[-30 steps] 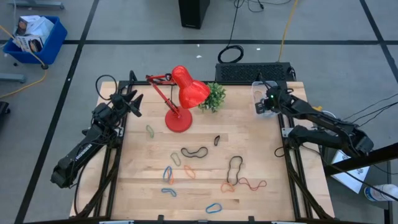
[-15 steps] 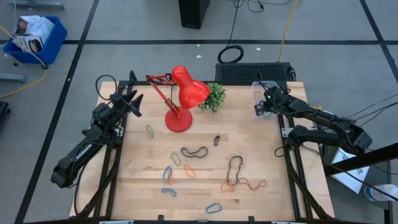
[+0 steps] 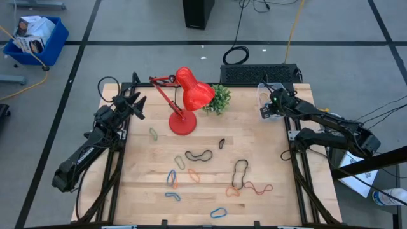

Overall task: Pick and place rubber bands into bin
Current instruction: Put the blue rubber band into the transparent bin, then put the top black rubber band into the transparent bin

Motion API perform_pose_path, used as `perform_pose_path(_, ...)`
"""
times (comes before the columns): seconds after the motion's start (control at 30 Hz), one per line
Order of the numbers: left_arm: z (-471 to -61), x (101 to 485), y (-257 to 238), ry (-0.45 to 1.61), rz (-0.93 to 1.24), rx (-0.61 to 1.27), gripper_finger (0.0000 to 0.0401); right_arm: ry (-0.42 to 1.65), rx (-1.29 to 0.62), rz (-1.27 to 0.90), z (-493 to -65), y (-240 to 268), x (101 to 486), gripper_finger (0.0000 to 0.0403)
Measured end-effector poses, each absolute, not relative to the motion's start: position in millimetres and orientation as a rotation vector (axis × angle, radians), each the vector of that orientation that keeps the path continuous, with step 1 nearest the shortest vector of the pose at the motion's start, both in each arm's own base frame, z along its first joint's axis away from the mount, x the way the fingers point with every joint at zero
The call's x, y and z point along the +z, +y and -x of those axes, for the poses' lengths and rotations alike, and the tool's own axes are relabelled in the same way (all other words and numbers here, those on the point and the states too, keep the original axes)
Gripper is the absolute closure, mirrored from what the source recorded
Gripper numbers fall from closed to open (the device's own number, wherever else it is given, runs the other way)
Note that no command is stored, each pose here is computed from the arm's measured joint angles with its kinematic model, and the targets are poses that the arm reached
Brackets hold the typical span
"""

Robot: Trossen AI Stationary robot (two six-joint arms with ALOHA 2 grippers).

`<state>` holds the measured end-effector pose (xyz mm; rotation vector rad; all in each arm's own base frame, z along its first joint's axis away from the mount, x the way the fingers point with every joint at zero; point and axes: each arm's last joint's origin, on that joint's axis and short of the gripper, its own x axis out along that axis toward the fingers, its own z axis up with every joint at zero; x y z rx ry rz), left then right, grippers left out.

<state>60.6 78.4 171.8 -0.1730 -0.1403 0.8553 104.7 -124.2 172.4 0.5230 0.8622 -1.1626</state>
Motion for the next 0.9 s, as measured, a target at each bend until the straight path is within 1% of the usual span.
perform_pose_path(0.1, -60.5, 171.8, 78.5, -0.14, 0.173, 0.856, 0.0171, 0.853, -1.152, -0.495, -105.5, -125.0, 173.9, 0.0296)
perform_pose_path(0.23, -60.6, 171.8, 78.5, -0.14, 0.173, 0.856, 0.0171, 0.798, -1.156, -0.492, -105.8, -125.4, 178.5, 0.0282)
perform_pose_path(0.43, -60.6, 171.8, 78.5, -0.14, 0.173, 0.856, 0.0171, 0.743, -1.145, -0.455, -105.0, -123.9, 186.1, 0.0278)
perform_pose_path(0.57, -60.6, 171.8, 78.4, -0.14, 0.173, 0.855, 0.0171, 0.635, -1.084, -0.346, -111.0, -123.2, 199.2, 0.0281)
perform_pose_path(0.63, -60.6, 171.8, 78.4, -0.14, 0.173, 0.855, 0.0171, 0.557, -0.986, -0.275, -117.4, -121.2, 208.7, 0.0281)
perform_pose_path(0.73, -60.6, 171.8, 78.5, -0.14, 0.173, 0.855, 0.0171, 0.426, -0.789, -0.168, -128.8, -115.5, 223.7, 0.0279)
perform_pose_path(0.9, -60.6, 171.8, 78.5, -0.14, 0.173, 0.855, 0.0171, 0.208, -0.499, -0.056, -145.6, -104.0, 245.3, 0.0278)
